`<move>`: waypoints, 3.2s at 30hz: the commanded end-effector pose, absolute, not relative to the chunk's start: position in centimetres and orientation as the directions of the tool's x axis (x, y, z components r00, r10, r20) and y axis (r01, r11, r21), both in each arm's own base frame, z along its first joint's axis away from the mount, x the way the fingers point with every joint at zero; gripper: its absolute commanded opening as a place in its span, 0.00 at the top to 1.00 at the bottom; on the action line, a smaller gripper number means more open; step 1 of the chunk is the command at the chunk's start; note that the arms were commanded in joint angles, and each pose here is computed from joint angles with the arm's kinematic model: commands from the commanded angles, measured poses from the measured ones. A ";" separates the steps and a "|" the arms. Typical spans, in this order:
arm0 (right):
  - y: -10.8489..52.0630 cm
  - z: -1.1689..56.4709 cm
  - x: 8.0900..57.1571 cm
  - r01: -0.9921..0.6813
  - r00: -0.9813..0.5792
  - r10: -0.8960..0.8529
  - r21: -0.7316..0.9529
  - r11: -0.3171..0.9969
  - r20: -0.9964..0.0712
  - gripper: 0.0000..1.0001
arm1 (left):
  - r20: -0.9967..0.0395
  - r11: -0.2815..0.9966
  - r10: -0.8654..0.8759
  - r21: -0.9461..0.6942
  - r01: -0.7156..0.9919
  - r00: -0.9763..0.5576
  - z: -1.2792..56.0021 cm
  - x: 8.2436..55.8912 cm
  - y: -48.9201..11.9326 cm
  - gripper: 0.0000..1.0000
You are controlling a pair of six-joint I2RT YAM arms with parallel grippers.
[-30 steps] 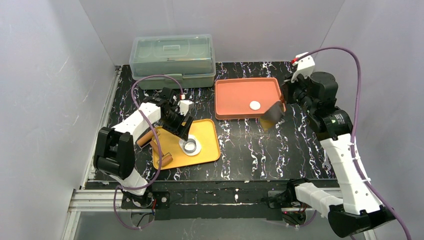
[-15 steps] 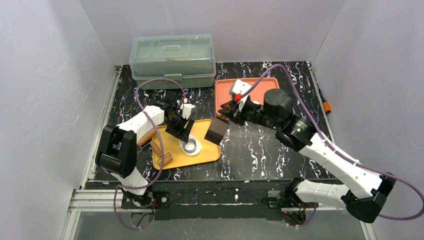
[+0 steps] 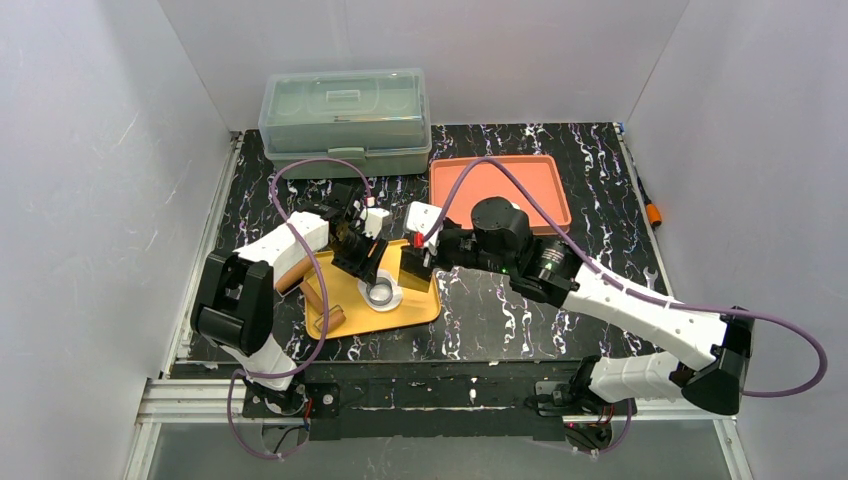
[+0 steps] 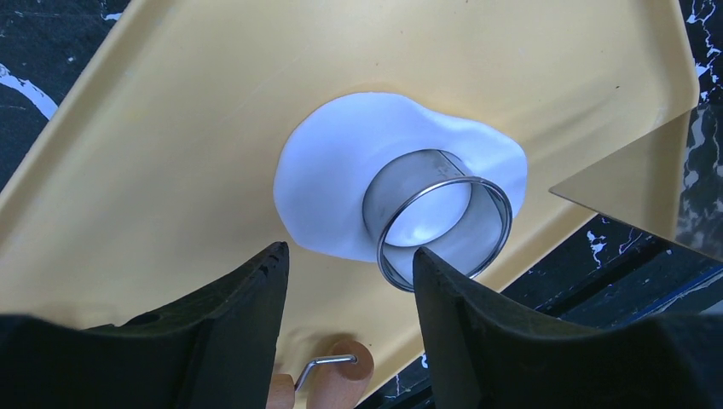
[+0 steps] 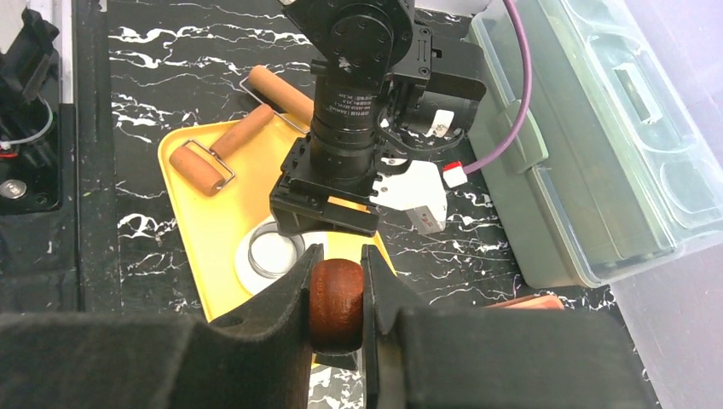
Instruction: Roll out the dumpling wrappers from the dough
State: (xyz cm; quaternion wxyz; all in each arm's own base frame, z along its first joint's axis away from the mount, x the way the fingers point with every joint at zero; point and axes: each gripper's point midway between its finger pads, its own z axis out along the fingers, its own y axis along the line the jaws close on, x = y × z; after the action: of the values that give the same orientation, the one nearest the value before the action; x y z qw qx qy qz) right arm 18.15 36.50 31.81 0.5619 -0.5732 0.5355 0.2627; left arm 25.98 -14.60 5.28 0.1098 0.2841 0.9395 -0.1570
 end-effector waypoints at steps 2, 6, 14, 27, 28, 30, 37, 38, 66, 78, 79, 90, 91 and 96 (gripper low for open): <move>37.9 34.9 19.0 -0.869 0.378 -0.208 -0.423 0.255 -0.902 0.99 | -0.284 0.784 0.498 -0.257 0.565 -0.820 5.3 25.1 -14.8 0.47; 38.5 34.3 19.1 -0.874 0.374 -0.213 -0.420 0.243 -0.903 0.99 | -0.279 0.785 0.494 -0.264 0.561 -0.823 5.2 25.1 -14.9 0.48; 39.1 33.0 18.8 -0.889 0.363 -0.231 -0.410 0.205 -0.903 0.99 | -0.263 0.784 0.489 -0.287 0.551 -0.832 4.8 24.8 -15.2 0.50; 37.4 36.5 19.5 -0.858 0.360 -0.195 -0.406 0.314 -0.912 0.99 | -0.264 0.786 0.485 -0.287 0.548 -0.834 4.7 24.9 -15.3 0.60; 37.1 36.8 19.5 -0.854 0.361 -0.194 -0.407 0.324 -0.912 0.99 | -0.264 0.786 0.485 -0.286 0.548 -0.834 4.7 24.9 -15.3 0.61; 36.5 36.8 19.6 -0.846 0.361 -0.206 -0.412 0.339 -0.910 0.99 | -0.265 0.788 0.483 -0.283 0.546 -0.835 4.7 24.9 -15.2 0.64; 35.8 34.7 18.7 -0.872 0.316 -0.229 -0.377 0.312 -0.921 0.99 | -0.269 0.783 0.493 -0.277 0.557 -0.827 4.6 24.8 -15.5 0.69; 35.9 34.2 18.7 -0.877 0.310 -0.232 -0.372 0.304 -0.922 0.99 | -0.268 0.784 0.496 -0.272 0.558 -0.826 4.5 24.8 -15.5 0.70; 36.8 33.7 18.6 -0.886 0.299 -0.214 -0.354 0.299 -0.930 0.99 | -0.272 0.773 0.519 -0.255 0.581 -0.810 4.5 24.6 -15.8 0.81; 37.8 32.2 18.8 -0.897 0.264 -0.168 -0.306 0.320 -0.950 0.99 | -0.269 0.771 0.522 -0.257 0.583 -0.809 4.4 24.5 -15.9 0.83; 37.8 31.9 18.8 -0.898 0.260 -0.165 -0.302 0.322 -0.951 0.99 | -0.268 0.770 0.523 -0.257 0.584 -0.809 4.4 24.4 -15.9 0.83; 38.5 29.4 19.1 -0.862 0.319 -0.239 -0.386 0.329 -0.917 0.99 | -0.263 0.774 0.519 -0.260 0.577 -0.814 4.4 24.0 -15.8 0.86; 38.7 29.0 18.9 -0.849 0.346 -0.271 -0.422 0.317 -0.898 0.99 | -0.262 0.774 0.518 -0.262 0.577 -0.814 4.4 23.9 -15.8 0.86; 40.6 26.8 16.8 -0.800 0.467 -0.381 -0.564 0.202 -0.798 0.99 | -0.258 0.772 0.521 -0.264 0.578 -0.814 4.3 23.8 -15.8 0.89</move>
State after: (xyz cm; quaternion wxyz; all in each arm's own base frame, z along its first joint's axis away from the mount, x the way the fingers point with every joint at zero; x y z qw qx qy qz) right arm 17.03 39.60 27.59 0.5948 -0.5588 0.5235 0.2448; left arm 24.79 -15.76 4.00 0.0935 0.2903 0.9384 -0.1623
